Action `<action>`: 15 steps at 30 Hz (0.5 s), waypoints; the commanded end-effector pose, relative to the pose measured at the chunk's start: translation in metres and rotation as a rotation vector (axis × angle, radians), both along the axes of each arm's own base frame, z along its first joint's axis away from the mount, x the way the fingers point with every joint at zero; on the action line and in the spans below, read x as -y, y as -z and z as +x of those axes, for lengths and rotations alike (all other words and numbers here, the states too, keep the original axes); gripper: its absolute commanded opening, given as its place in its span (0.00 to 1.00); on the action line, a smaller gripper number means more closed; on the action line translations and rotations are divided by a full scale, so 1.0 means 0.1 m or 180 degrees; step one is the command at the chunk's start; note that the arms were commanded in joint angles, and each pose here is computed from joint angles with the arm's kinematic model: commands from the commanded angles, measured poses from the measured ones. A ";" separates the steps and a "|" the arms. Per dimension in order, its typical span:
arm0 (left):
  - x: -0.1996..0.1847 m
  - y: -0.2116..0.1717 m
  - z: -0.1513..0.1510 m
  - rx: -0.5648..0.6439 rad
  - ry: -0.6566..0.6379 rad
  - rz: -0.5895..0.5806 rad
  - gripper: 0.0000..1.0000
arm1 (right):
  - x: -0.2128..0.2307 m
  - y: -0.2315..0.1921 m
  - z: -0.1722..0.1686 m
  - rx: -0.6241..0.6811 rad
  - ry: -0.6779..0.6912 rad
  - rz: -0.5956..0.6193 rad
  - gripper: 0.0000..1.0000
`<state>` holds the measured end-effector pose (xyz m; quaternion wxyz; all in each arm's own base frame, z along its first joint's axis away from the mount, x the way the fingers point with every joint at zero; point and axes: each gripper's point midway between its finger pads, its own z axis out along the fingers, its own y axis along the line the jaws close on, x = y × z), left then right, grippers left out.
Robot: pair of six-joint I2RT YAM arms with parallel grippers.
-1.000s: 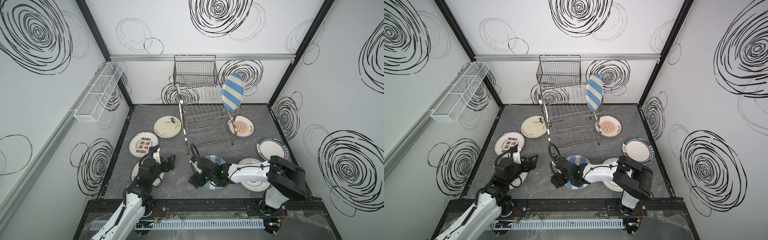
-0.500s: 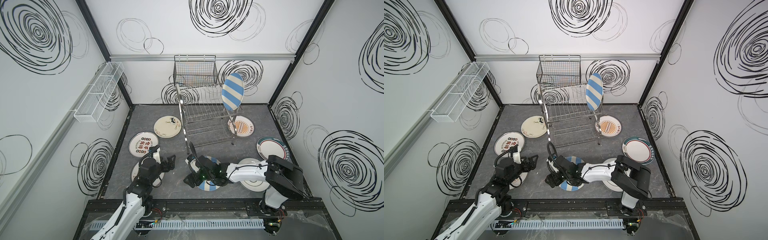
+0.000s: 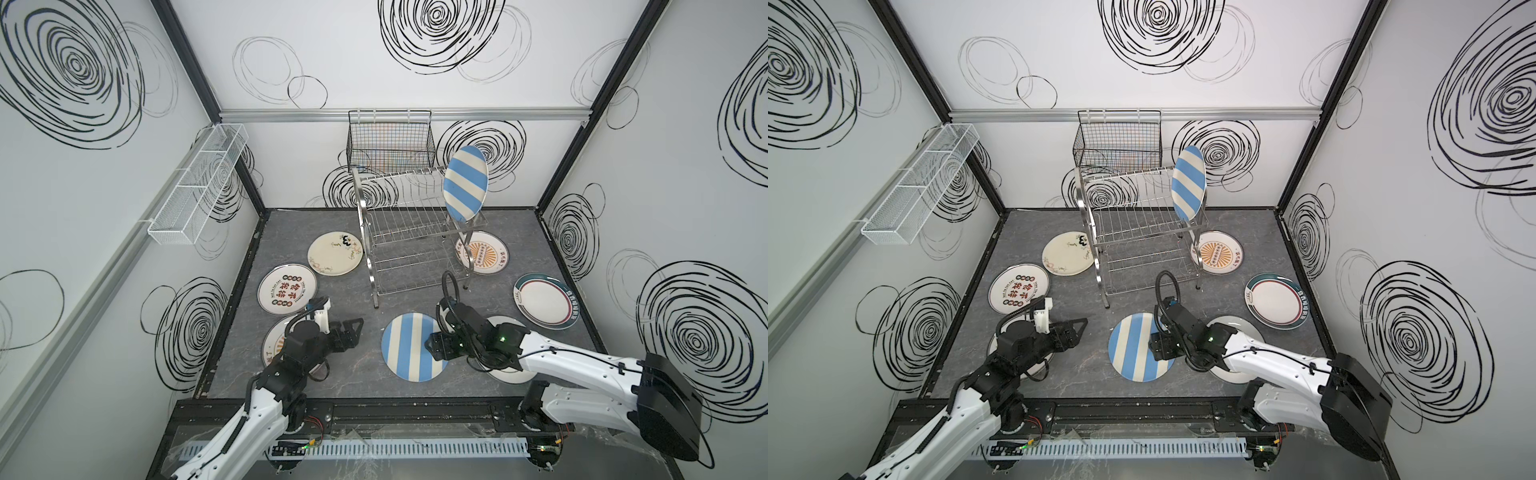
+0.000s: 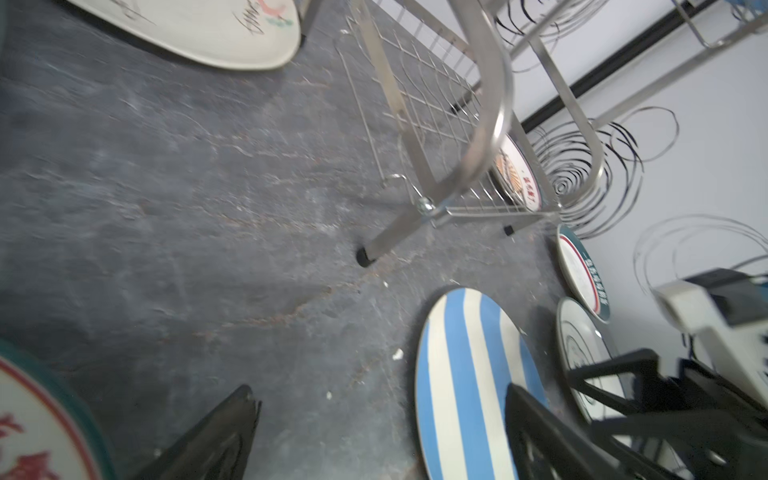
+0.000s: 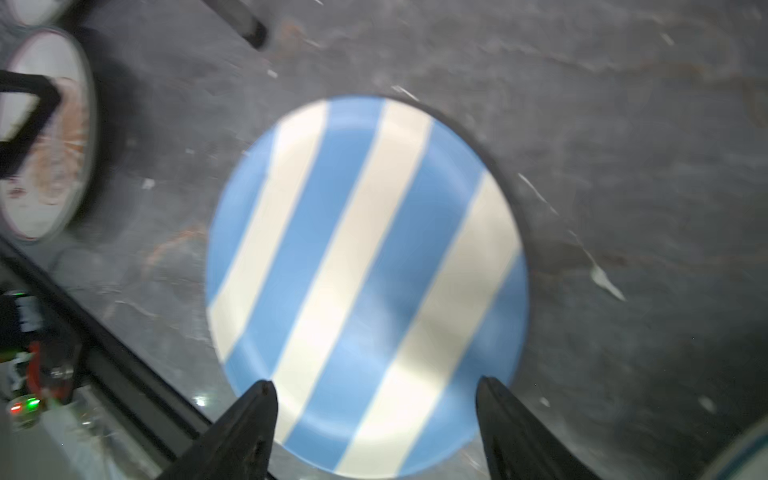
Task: Load the plates into the dish rack
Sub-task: 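Lower the left gripper to the plate edge while the right gripper presses the opposite edge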
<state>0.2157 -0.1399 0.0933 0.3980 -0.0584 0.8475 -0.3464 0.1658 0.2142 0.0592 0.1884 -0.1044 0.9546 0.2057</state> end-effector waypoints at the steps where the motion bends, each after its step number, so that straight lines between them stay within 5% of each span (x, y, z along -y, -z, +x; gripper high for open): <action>1: 0.15 -0.06 -0.08 -0.0034 0.0022 -0.0081 0.96 | 0.25 0.10 -0.09 -0.0130 0.0226 -0.0113 0.79; 5: 0.36 0.05 -0.23 -0.0133 0.0218 -0.0192 0.96 | 0.27 0.11 -0.10 -0.0087 0.0283 0.0052 0.67; 15: 0.64 0.21 -0.39 -0.0203 0.0417 -0.0164 0.96 | 0.18 0.13 -0.08 0.0075 0.0307 0.0623 0.68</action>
